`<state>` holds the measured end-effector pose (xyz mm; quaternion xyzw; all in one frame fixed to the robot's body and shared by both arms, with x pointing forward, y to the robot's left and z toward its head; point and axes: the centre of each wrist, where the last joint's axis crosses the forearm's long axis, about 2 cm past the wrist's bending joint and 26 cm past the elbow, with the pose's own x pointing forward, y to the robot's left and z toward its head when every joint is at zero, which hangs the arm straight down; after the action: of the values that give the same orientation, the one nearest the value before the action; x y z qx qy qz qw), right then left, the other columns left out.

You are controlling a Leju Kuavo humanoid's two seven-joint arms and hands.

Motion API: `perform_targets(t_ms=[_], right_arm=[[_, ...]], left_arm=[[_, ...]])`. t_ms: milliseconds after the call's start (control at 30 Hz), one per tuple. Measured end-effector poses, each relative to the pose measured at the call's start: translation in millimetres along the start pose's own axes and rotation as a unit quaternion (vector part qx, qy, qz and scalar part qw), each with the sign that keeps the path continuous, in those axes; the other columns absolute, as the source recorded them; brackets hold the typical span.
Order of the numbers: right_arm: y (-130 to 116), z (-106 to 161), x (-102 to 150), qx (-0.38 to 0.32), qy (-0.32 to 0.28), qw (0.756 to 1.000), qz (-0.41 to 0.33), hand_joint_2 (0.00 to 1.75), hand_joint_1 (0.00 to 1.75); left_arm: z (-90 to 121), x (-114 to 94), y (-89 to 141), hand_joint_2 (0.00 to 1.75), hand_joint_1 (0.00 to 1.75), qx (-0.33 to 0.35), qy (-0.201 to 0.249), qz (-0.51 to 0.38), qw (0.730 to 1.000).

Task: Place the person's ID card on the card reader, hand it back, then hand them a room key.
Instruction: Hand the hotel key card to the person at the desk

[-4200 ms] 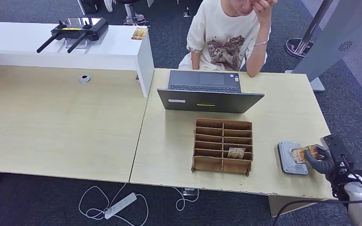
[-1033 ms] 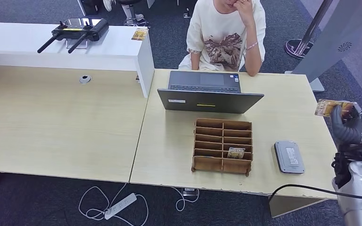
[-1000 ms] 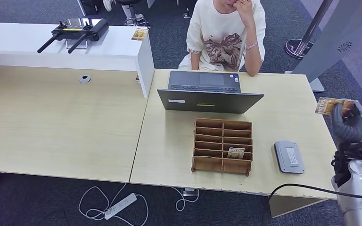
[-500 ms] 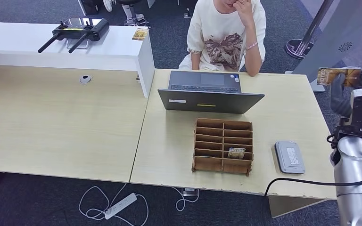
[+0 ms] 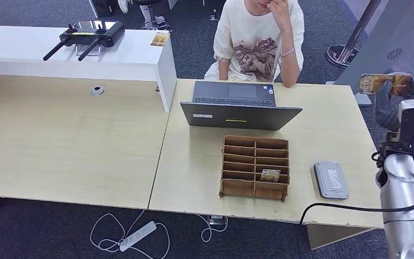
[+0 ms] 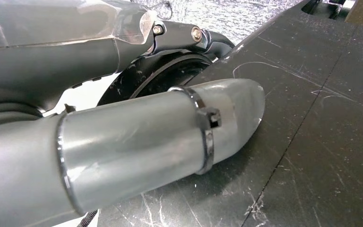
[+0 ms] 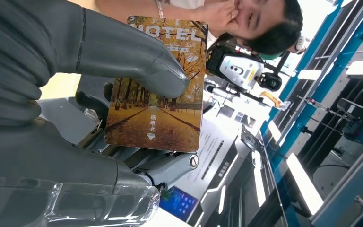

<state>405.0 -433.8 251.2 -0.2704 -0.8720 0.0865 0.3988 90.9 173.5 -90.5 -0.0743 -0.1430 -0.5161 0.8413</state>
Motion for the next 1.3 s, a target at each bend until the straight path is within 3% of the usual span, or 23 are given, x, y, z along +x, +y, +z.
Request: perform_targets(t_ms=[133,333,567,700,967,1100,1300], right_arm=[[4,-18,10,0.004,-0.033,0.995,0.097,1.75,1.75],[23,-58,36,0.038,-0.095,0.964,0.245,1.75,1.75],[65,-100,74,0.09,-0.157,0.881,0.437,1.75,1.75],[90,-107,86,0.106,-0.168,0.864,0.462,1.75,1.75],[100,-114,93,0.118,-0.17,0.859,0.467,1.75,1.75],[114,-144,110,0.21,-0.109,0.838,0.492,1.75,1.75],[123,-157,117,0.266,-0.048,0.818,0.507,1.75,1.75]], left_arm=[[0,0,0,0.0,0.0,0.0,0.0,-0.003,1.0],[0,0,0,0.0,0.0,-0.001,0.0,-0.006,1.0],[0,1,1,0.0,0.0,-0.004,0.0,-0.006,1.0],[0,1,1,0.0,0.0,-0.006,-0.001,-0.005,1.0],[0,1,2,0.0,0.0,-0.008,-0.001,-0.005,1.0],[0,0,2,0.0,0.0,-0.01,-0.001,-0.005,1.0],[0,0,2,0.0,0.0,-0.01,-0.002,-0.007,1.0]])
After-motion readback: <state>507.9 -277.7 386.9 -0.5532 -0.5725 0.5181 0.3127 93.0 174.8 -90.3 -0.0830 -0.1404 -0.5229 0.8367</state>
